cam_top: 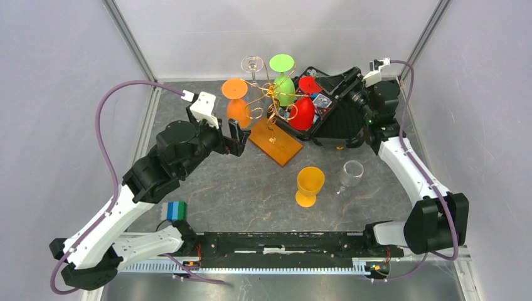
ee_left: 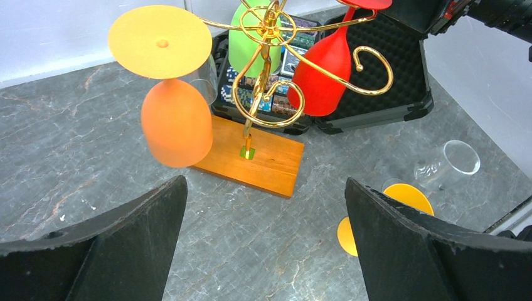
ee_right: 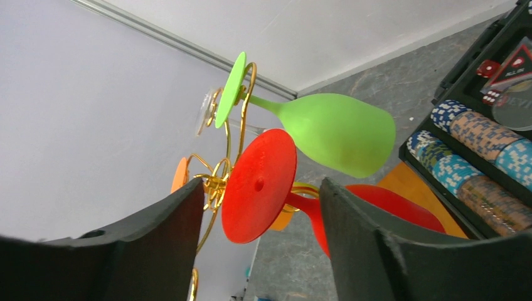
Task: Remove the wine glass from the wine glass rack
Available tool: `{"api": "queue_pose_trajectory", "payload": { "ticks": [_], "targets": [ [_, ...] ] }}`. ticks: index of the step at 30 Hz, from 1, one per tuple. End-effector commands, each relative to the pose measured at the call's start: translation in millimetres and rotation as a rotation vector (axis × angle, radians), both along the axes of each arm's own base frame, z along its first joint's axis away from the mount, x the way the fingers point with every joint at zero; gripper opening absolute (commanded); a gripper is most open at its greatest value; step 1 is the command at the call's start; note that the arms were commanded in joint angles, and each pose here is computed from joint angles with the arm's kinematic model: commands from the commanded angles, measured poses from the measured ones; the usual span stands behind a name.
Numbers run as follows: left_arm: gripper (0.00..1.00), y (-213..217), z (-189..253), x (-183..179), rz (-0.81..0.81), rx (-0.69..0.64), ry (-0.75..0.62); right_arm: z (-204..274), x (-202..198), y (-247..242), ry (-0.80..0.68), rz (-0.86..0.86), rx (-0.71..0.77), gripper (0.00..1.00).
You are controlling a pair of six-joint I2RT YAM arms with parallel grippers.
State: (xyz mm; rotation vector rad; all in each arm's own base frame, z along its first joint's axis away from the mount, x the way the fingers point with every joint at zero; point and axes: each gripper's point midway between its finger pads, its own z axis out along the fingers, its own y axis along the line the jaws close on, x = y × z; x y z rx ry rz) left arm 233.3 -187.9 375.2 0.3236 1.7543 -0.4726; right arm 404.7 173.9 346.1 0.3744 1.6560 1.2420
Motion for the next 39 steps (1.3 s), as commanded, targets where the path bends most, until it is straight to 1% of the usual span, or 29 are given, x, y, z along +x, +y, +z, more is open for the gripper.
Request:
{"api": "queue_pose_trajectory", "payload": {
  "ticks": [1, 5, 8, 11, 19, 22, 24, 30, 36, 39],
  "targets": [
    [1.0, 7, 11, 5, 0.034, -0.008, -0.06, 12, -1, 4, -0.026, 0.023, 0.055, 0.67],
    [1.0, 6, 9, 6, 0.032, -0.003, -0.057, 5, -1, 2, 0.017, 0.006, 0.092, 0.57],
    [1.0, 4, 8, 5, 0.023, -0.006, -0.054, 0, 0, 4, 0.045, 0.017, 0.129, 0.51],
    [1.0, 4, 6, 5, 0.021, -0.005, -0.052, -5, 1, 6, 0.069, 0.025, 0.169, 0.43],
    [1.0, 3, 4, 5, 0.017, -0.006, -0.05, 6, -3, 4, 0.028, 0.02, 0.248, 0.23],
    [1.0, 3, 8, 3, 0.01, -0.03, -0.066, 12, -6, 2, 0.014, 0.015, 0.278, 0.12],
    [1.0, 4, 9, 1, 0.007, -0.039, -0.076, 17, -7, 1, 0.01, 0.012, 0.293, 0.01],
    [1.0, 5, 9, 1, 0.007, -0.04, -0.079, 27, -20, 0, 0.024, -0.004, 0.324, 0.0],
    [1.0, 3, 12, 0, -0.003, -0.057, -0.092, 42, -39, 17, 0.007, 0.025, 0.322, 0.0],
    [1.0, 4, 12, 0, -0.004, -0.059, -0.094, 44, -42, 25, 0.016, 0.035, 0.315, 0.0]
  ]
}}
